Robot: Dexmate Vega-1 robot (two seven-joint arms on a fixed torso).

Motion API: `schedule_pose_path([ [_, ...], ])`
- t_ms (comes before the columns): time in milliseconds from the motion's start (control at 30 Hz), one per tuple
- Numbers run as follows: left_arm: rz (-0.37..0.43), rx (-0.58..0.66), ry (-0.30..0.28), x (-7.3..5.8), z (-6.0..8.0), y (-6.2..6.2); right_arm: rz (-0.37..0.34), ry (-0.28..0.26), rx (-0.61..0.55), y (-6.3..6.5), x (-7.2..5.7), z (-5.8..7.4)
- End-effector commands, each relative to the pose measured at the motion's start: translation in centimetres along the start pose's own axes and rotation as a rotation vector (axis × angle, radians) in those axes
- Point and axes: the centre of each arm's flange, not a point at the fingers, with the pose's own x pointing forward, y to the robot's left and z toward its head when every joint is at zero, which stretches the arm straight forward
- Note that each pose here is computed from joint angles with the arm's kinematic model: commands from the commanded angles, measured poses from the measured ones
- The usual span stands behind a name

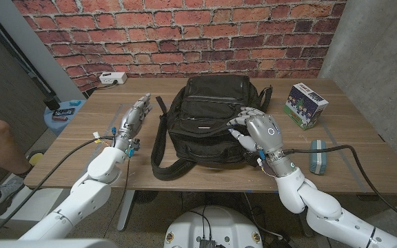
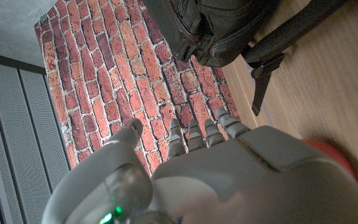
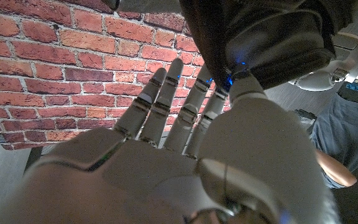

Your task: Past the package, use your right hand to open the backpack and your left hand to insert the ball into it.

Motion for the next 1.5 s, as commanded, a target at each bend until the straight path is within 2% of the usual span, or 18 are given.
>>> schedule_pose_path([
  [33, -0.001, 0.087, 0.025, -1.0, 1.2, 0.7, -0.018, -0.008, 0.021, -0.2, 1.2, -0.6],
  [433, 0.012, 0.119, 0.07, -3.2, 1.2, 1.7, -0.017, -0.03, 0.043, 0.2, 2.7, -0.7],
  [667, 0.026, 0.19, 0.067, -3.8, 2.4, 2.2, -0.008, -0.03, 0.061, 0.4, 3.0, -0.9],
  [1000, 0.026, 0.302, 0.073, -3.8, 4.2, 2.7, -0.013, -0.023, 0.081, 0.7, 3.6, -1.5],
  [1267, 0.015, 0.461, 0.1, -3.6, 6.0, 3.2, -0.02, -0.028, 0.098, 0.9, 4.3, -1.8],
  [1500, 0.013, 0.528, 0.117, -3.8, 6.8, 3.9, -0.021, -0.031, 0.107, 1.0, 4.6, -1.8],
])
